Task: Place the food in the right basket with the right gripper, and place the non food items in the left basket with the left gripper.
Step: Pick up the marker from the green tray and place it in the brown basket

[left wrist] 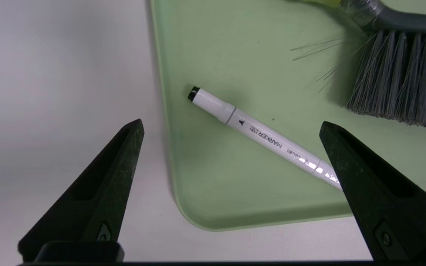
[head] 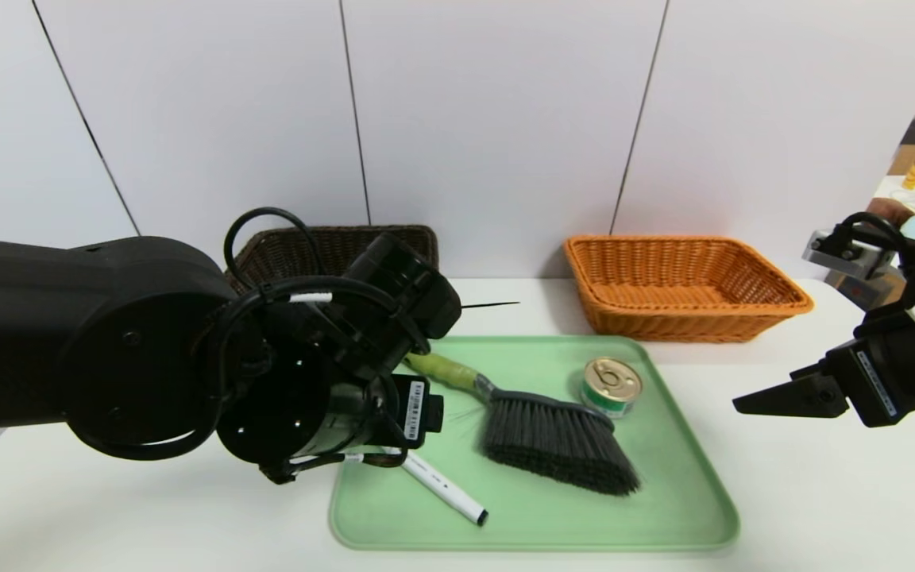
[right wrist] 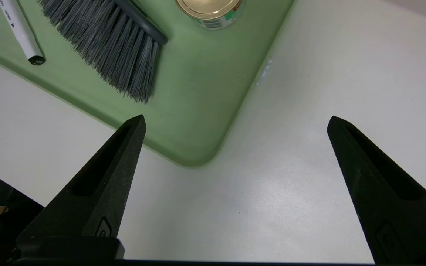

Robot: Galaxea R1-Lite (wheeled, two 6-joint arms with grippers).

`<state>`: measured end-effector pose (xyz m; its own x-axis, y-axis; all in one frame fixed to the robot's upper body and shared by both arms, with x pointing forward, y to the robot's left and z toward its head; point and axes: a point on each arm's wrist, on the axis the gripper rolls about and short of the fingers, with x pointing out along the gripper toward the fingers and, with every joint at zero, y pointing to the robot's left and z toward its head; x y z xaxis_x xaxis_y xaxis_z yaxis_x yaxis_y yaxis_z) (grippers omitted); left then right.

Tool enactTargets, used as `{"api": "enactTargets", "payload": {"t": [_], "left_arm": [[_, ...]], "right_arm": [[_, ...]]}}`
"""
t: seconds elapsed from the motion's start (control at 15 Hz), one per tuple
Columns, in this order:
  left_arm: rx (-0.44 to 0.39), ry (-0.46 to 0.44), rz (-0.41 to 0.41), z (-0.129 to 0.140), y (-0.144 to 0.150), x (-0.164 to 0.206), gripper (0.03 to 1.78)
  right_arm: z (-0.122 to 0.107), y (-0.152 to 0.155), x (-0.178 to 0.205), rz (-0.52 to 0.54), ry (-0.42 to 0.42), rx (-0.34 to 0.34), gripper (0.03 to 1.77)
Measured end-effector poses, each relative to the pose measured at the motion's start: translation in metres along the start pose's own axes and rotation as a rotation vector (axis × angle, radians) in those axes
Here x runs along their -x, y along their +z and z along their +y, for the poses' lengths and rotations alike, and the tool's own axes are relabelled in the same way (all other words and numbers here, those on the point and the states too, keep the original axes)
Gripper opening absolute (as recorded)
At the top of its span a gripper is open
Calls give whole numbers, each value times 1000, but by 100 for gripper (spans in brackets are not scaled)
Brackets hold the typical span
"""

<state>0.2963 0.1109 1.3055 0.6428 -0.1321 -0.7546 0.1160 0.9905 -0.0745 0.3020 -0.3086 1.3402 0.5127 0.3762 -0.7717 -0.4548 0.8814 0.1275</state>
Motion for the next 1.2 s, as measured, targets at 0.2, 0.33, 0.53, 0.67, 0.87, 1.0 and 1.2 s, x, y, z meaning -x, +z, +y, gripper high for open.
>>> {"api": "enactTargets", "payload": {"t": [0.2, 0.33, 0.53, 0.67, 0.87, 1.0, 1.2], "left_arm": [[43, 34, 53, -1, -9, -2, 169], [62, 36, 64, -4, -12, -3, 169], [58, 31, 72, -12, -19, -4, 169], [25, 28, 71, -14, -19, -3, 169], [-131, 12, 59, -6, -12, 0, 169], [-258, -30, 55, 8, 2, 3, 169], [-460, -187, 62, 39, 28, 7, 169]], "right_arm": [[0, 0, 0, 0, 2, -4, 170], [0, 0, 0, -1, 2, -3, 170], [0, 0, 0, -1, 2, -3, 170], [0, 0, 0, -1, 3, -4, 170], [0, -1, 0, 4, 1, -10, 170], [0, -2, -1, 7, 1, -12, 170], [0, -3, 0, 5, 0, -21, 170]]}}
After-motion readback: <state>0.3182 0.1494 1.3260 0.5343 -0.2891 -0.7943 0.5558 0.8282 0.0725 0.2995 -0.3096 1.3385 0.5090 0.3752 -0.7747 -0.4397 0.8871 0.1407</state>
